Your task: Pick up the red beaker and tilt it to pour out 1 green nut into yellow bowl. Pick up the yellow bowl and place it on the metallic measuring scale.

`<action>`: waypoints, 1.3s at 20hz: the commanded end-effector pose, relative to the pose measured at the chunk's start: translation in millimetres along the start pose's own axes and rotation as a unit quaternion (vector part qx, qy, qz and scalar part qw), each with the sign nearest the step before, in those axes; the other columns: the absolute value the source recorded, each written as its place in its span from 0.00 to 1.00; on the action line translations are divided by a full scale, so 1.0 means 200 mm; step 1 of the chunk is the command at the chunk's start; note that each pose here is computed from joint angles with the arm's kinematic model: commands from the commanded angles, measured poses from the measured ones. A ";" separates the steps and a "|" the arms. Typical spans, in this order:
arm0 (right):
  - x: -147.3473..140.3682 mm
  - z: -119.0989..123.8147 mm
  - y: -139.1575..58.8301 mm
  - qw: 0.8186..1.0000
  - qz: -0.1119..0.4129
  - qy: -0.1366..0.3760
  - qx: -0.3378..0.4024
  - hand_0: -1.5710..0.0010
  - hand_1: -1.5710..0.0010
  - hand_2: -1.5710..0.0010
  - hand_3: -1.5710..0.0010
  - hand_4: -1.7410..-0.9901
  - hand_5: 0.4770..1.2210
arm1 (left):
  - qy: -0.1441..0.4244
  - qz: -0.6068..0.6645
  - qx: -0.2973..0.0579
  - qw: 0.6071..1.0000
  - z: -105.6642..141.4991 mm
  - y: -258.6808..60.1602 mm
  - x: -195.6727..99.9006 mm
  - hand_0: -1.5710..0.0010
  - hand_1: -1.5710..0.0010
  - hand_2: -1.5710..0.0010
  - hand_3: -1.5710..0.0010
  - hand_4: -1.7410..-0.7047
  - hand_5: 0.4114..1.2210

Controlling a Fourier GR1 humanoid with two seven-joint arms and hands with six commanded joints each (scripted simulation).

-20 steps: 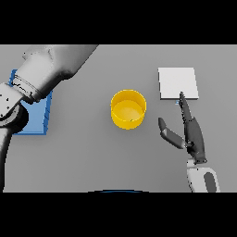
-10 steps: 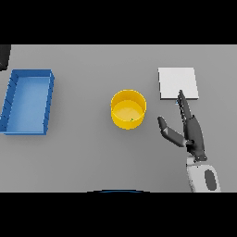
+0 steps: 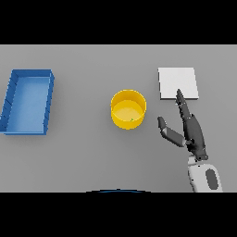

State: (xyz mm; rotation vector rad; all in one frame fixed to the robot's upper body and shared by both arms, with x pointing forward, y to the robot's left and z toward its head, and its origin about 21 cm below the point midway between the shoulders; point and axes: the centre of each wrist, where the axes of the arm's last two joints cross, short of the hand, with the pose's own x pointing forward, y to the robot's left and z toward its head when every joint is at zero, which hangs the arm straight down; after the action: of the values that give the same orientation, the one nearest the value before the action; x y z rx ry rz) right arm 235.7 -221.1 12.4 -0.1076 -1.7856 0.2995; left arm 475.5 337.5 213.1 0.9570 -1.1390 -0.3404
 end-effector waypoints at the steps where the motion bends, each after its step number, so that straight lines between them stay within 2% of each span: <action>1: -0.01 0.00 0.01 1.000 0.008 0.006 0.002 1.00 1.00 1.00 1.00 0.74 0.29 | 0.017 0.014 -0.001 1.000 0.00 -0.01 -0.04 0.00 0.00 0.00 0.07 0.00 1.00; 4: -0.02 0.00 0.00 1.000 0.012 0.013 0.000 1.00 1.00 1.00 1.00 0.73 0.30 | 0.044 0.062 -0.014 0.997 -0.01 -0.12 -0.20 0.00 0.00 0.00 0.13 0.00 1.00; 8: -0.01 -0.01 0.01 1.000 0.018 0.000 0.001 1.00 1.00 1.00 1.00 0.71 0.30 | 0.071 0.101 -0.016 0.992 0.01 -0.22 -0.36 0.00 0.00 0.00 0.12 0.00 1.00; 13: -0.02 -0.02 0.02 1.000 0.011 0.006 -0.005 1.00 1.00 1.00 1.00 0.74 0.28 | 0.099 0.117 -0.027 0.988 0.15 -0.38 -0.51 0.00 0.00 0.00 0.12 0.00 1.00; 15: -0.03 -0.02 0.00 1.000 0.010 0.014 -0.005 1.00 1.00 1.00 1.00 0.76 0.28 | 0.112 0.119 -0.039 0.986 0.24 -0.41 -0.53 0.00 0.00 0.00 0.12 0.00 0.82; 17: -0.02 -0.02 0.00 1.000 0.012 0.010 -0.002 1.00 1.00 1.00 1.00 0.76 0.27 | 0.123 0.118 -0.067 0.983 0.33 -0.39 -0.55 0.00 0.00 0.00 0.13 0.01 0.67; 18: -0.01 -0.03 0.01 1.000 0.013 0.012 0.001 1.00 1.00 1.00 1.00 0.77 0.27 | 0.122 0.106 -0.088 0.983 0.37 -0.38 -0.55 0.00 0.00 0.00 0.10 0.08 0.59; 19: -0.02 0.00 0.00 1.000 0.016 0.009 0.000 1.00 1.00 1.00 1.00 0.77 0.27 | 0.109 0.103 -0.101 0.983 0.41 -0.37 -0.56 0.00 0.00 0.00 0.13 0.24 0.51; 20: -0.02 -0.01 0.01 1.000 0.019 0.011 -0.001 1.00 1.00 1.00 1.00 0.77 0.26 | 0.085 0.085 -0.116 0.986 0.44 -0.34 -0.55 0.00 0.02 0.05 0.21 0.41 0.45; 21: -0.01 0.00 0.01 1.000 0.018 0.009 0.000 1.00 1.00 1.00 1.00 0.78 0.26 | 0.064 0.070 -0.134 0.986 0.46 -0.32 -0.55 0.05 0.12 0.17 0.30 0.57 0.41; 23: -0.02 -0.01 0.02 1.000 0.016 0.010 -0.002 1.00 1.00 1.00 1.00 0.77 0.26 | 0.049 0.070 -0.178 0.980 0.49 -0.30 -0.59 0.36 0.44 0.47 0.55 0.78 0.35; 24: -0.02 -0.01 0.02 1.000 0.012 0.009 -0.002 1.00 1.00 1.00 1.00 0.78 0.26 | 0.049 0.070 -0.192 0.978 0.50 -0.28 -0.60 0.49 0.55 0.57 0.64 0.84 0.33; 26: -0.03 0.00 0.02 1.000 0.013 0.009 0.000 1.00 1.00 1.00 1.00 0.79 0.27 | 0.047 0.037 -0.201 0.978 0.51 -0.28 -0.59 0.67 0.71 0.73 0.77 0.92 0.30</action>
State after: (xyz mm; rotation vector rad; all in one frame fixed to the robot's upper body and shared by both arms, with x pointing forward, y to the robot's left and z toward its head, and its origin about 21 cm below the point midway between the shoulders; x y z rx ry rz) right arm 236.5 -219.1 6.0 -0.1327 -1.7649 0.3170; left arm 349.5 336.1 106.6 0.5677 -0.9691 -0.4404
